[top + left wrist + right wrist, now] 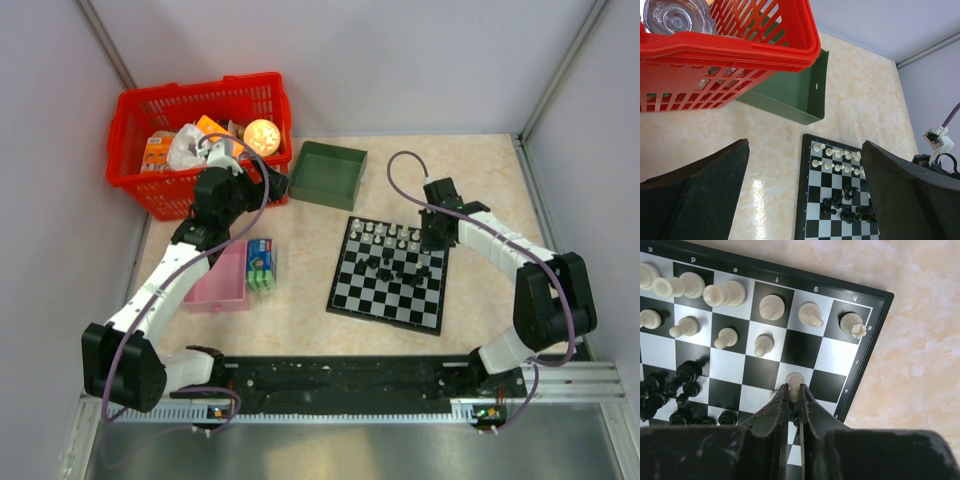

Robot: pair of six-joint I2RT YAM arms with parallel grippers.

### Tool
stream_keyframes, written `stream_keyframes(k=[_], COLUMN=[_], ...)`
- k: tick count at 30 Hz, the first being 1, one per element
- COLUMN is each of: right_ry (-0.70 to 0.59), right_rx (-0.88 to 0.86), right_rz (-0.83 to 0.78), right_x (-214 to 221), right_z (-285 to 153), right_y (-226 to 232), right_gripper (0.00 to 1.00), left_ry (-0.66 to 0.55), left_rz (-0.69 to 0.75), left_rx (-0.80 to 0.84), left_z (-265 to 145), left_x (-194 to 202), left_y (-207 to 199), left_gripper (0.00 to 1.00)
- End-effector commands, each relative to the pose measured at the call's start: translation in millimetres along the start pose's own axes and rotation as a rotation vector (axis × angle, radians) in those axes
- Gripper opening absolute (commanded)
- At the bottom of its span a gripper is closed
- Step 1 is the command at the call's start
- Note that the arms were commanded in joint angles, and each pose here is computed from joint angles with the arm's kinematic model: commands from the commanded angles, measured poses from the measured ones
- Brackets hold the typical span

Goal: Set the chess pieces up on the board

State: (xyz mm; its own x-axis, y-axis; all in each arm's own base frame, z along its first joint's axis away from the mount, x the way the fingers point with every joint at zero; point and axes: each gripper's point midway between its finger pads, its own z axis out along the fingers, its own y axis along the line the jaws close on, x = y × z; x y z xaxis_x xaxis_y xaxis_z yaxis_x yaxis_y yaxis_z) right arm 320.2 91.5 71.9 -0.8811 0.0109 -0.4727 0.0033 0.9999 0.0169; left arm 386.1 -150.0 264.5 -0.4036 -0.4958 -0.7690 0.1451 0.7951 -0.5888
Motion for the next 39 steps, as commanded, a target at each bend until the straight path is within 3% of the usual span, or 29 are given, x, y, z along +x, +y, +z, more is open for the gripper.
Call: stream_keyframes(k=[1,26,39], right_ry=[-0.05,-0.021,-0.067], right_rx=[-0.019,-0.004,-0.038], right_rz=[0.018,0.048,0.041], right_x=[-14,-15,-29], right_z=[3,35,7], right_y=[-2,-8,-5], right_gripper=[0.09,0.11,0.3], left_ry=[-0.051,-0.047,-0.047], left_rz=[0.002,0.001,-0.002], left_rx=[0.056,0.044,0.047], left_z=[-6,-4,-5], left_x=[-15,-13,-13], left_y=[-13,-8,-9], left_gripper=[0.99,0.99,0.99])
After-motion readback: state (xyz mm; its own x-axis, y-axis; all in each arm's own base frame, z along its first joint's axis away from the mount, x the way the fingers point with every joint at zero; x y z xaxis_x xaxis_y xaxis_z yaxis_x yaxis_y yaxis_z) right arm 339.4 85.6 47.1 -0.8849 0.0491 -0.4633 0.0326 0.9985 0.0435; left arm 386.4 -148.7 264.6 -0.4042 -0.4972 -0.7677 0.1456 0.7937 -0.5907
